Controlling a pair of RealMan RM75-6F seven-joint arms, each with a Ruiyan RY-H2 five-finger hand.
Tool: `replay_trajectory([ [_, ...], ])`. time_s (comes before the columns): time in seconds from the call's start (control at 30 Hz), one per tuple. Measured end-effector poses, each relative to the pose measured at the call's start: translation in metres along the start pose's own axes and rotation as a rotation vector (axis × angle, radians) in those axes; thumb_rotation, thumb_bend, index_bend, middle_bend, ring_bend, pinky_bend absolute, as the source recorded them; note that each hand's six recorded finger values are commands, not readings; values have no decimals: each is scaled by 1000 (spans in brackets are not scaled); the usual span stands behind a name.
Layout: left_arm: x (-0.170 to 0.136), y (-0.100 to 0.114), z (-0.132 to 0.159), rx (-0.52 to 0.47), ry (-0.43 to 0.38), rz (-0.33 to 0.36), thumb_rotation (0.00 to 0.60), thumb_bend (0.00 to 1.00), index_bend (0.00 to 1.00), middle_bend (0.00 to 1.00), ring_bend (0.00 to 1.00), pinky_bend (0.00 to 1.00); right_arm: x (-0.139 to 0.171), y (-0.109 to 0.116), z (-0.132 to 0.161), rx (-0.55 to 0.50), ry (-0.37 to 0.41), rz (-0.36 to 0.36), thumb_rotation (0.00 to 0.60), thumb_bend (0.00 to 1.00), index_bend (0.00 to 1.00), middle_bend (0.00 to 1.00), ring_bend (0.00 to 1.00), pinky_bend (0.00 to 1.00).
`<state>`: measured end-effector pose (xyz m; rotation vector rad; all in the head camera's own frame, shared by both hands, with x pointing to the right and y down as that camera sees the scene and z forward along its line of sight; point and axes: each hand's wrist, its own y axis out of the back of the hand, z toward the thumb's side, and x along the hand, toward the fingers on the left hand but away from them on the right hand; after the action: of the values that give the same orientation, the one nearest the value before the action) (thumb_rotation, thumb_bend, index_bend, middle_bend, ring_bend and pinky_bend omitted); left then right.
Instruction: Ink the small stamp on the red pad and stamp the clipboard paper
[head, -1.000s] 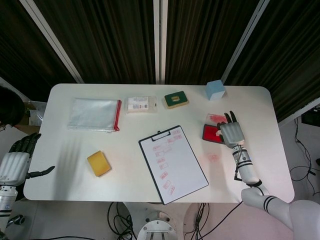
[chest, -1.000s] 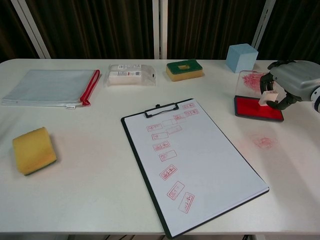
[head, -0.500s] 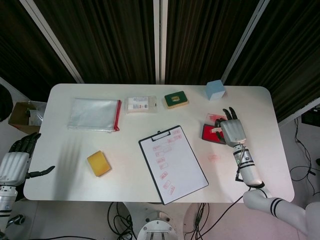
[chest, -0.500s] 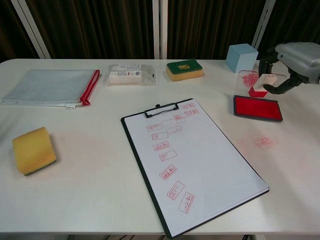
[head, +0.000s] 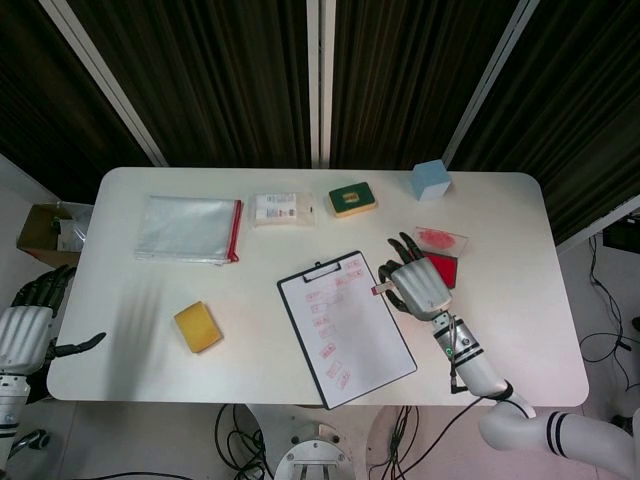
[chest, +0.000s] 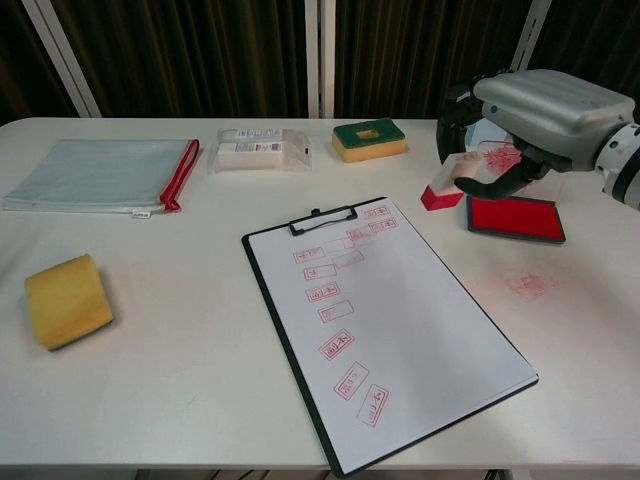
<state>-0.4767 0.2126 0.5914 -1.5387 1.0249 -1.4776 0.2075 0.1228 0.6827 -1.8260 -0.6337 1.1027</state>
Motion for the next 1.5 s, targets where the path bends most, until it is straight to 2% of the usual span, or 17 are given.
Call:
replay_trajectory([
  [0.3,0,-1,-7,-7,11,-3,315,60,36,56,99,180,-37,-32,44,47,42,98,600,379,684,545,96,0],
  [0.53,-1,-3,-10,-12,13,-5,314,60,35,56,99,181,-53,-44,67,59,46,118,600,385,683,547,96,0],
  [1.5,-3,-5,-18,-22,21,-9,316,60,36,56,99,180,-65,-66,78,82,6,136,600,388,684,548,98,0],
])
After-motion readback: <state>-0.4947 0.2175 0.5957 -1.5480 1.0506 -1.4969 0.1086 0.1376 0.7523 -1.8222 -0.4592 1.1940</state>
